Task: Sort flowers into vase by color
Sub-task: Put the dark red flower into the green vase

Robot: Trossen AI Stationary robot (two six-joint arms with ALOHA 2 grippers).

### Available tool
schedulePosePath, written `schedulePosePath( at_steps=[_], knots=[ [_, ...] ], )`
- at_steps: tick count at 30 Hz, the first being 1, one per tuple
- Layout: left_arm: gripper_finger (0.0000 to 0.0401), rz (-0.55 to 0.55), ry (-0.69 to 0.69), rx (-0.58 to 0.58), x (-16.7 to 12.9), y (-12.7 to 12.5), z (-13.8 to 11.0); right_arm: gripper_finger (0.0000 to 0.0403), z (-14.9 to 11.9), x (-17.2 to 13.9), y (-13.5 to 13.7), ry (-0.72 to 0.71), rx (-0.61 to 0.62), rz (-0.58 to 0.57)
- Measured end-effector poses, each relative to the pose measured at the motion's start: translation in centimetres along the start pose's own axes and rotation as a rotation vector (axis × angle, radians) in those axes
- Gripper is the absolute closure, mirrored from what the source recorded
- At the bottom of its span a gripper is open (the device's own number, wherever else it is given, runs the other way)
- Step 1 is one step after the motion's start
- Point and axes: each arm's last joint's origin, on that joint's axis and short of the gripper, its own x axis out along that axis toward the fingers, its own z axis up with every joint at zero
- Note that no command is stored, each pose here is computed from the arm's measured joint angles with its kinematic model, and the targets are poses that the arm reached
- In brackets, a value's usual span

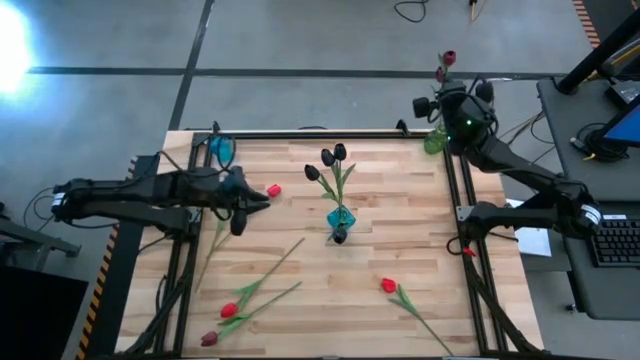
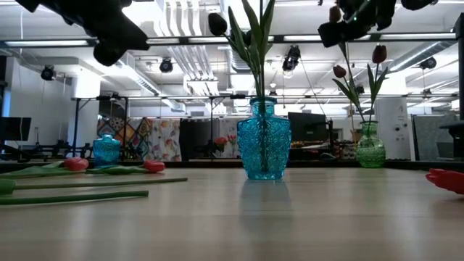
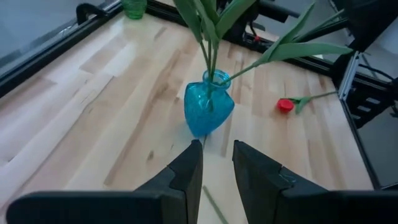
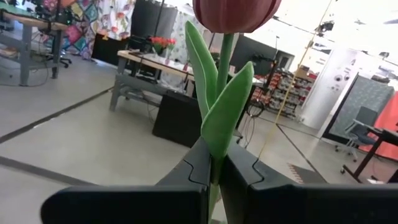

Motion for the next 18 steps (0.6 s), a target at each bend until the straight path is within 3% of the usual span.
schedulePosePath(
  at_steps=[8,18],
  knots=[
    [0.0324,-0.025,-0.068,-0.070,-1.9,0.0,0.2,0.0391,-2.4,0.2,0.6,0.051,-0.037,0.005],
    [0.0324,-0.047,-0.124,-0.102,-3.4,0.0,0.4,0.0390,-3.1,0.2,0.9,0.073,-0.049,0.008]
  ],
)
